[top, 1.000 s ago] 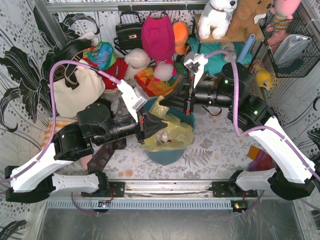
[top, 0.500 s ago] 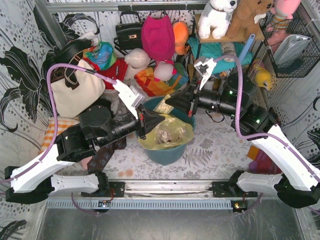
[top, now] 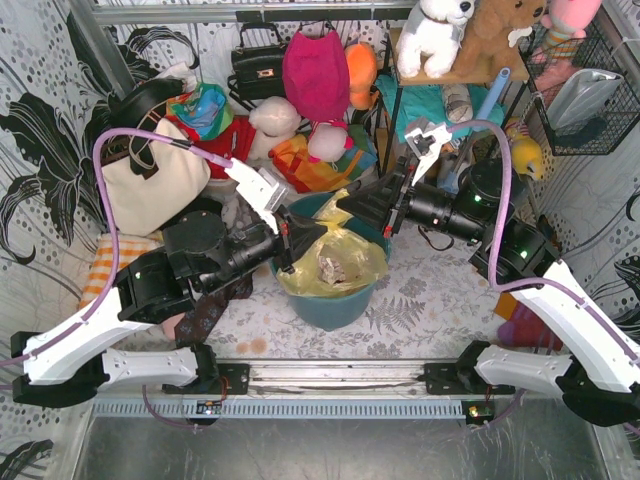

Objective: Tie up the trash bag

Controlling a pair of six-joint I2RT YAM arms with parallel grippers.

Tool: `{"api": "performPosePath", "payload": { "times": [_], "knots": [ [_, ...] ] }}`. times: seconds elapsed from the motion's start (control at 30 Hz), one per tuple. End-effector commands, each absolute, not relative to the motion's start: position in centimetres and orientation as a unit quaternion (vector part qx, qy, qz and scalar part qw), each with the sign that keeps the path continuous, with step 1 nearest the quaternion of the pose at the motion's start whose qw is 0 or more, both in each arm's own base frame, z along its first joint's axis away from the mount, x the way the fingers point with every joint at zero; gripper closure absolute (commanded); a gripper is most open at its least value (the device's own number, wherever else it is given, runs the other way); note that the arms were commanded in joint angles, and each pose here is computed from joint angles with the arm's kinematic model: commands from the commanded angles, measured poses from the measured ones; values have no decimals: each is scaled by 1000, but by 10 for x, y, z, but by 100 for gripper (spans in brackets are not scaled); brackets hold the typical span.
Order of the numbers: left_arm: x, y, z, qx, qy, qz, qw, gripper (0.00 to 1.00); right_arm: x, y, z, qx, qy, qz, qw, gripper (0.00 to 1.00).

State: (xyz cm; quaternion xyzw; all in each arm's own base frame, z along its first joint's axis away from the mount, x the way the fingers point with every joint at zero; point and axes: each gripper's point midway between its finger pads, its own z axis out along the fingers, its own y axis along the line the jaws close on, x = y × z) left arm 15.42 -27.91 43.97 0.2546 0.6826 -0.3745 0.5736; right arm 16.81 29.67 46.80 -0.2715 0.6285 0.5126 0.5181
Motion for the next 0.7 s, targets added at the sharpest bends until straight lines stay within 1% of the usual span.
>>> {"api": "performPosePath", "payload": {
  "times": [0.0,0.23,0.47,0.67],
  "knots": [
    [160,-274,447,230,677,-374,591,100,164,295,500,-292,585,513,556,100],
    [166,-271,438,217,688,-360,592,100,160,297,504,-317,577,509,554,100],
    [165,-265,443,209,683,-362,599,100,159,289,495,-329,588,486,556,100],
    [167,-263,440,204,687,-356,600,100,154,286,495,-337,581,487,559,100]
  ]
}}
